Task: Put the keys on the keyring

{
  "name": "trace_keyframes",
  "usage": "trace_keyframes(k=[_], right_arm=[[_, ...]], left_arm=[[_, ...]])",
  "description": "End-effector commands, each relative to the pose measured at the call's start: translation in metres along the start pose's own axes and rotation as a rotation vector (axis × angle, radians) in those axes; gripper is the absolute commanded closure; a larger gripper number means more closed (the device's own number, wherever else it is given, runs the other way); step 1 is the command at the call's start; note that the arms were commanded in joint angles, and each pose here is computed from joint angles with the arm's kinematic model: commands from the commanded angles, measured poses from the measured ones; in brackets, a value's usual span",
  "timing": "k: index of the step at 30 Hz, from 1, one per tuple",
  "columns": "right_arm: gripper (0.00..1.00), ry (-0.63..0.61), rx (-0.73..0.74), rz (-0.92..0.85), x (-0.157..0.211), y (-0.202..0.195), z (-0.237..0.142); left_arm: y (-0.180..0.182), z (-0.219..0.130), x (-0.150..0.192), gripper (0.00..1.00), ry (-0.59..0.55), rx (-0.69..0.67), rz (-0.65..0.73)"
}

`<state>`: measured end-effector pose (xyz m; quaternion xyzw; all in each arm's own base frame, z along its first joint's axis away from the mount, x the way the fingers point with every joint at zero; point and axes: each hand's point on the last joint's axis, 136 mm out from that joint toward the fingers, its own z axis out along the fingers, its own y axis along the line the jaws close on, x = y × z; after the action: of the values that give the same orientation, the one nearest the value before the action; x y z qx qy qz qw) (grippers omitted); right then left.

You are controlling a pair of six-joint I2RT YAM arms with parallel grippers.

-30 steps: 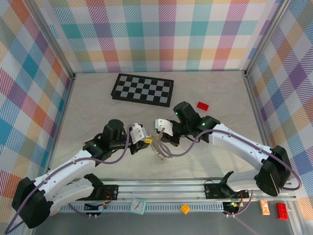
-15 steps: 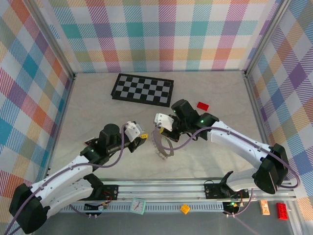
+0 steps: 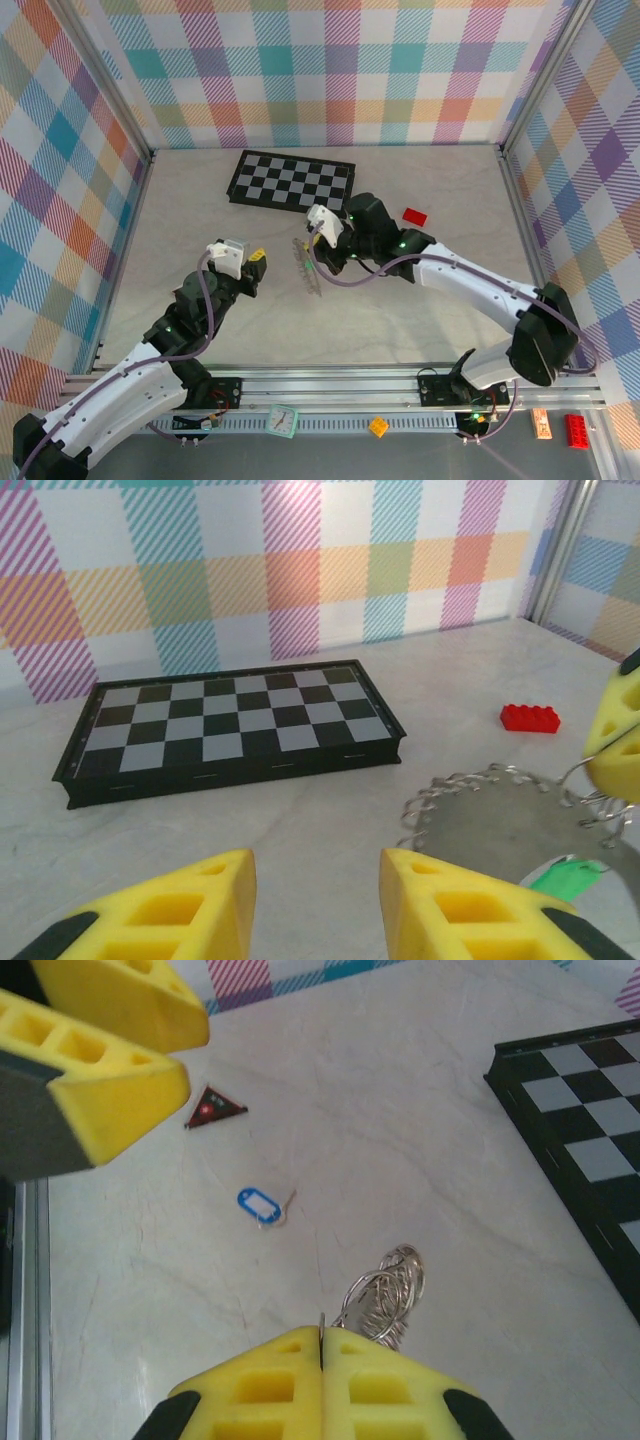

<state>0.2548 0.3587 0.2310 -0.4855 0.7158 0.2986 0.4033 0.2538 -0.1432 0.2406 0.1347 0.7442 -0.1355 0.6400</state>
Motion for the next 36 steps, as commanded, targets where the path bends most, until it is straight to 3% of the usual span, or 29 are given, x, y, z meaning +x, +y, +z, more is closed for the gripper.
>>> trace_keyframes(k=[1, 14, 26, 31, 36], right_arm=[[1.00, -0.114, -0.028, 0.061, -0.016, -0.008, 0.009], [1.00, 0.259, 0.192, 0.160, 0.116, -0.073, 0.000], [0.99, 0.548, 0.334, 0.095, 0.187, -0.104, -0.007], [0.81, 0.556, 0.344, 0.119, 0.187, -0.107, -0.006], [0.65, 0.432, 0.305, 0.193, 0.151, -0.095, -0.013]], left_arm=[[0.010, -0.001, 0.002, 0.62, -0.004, -0.055, -0.047], [0.024, 0.007, 0.015, 0.56, 0.078, -0.154, -0.131], [0.017, 0.014, 0.026, 0.55, 0.122, -0.126, -0.133], [0.015, 0.017, 0.033, 0.53, 0.148, -0.126, -0.154], [0.014, 0.021, 0.043, 0.52, 0.188, -0.133, -0.186]])
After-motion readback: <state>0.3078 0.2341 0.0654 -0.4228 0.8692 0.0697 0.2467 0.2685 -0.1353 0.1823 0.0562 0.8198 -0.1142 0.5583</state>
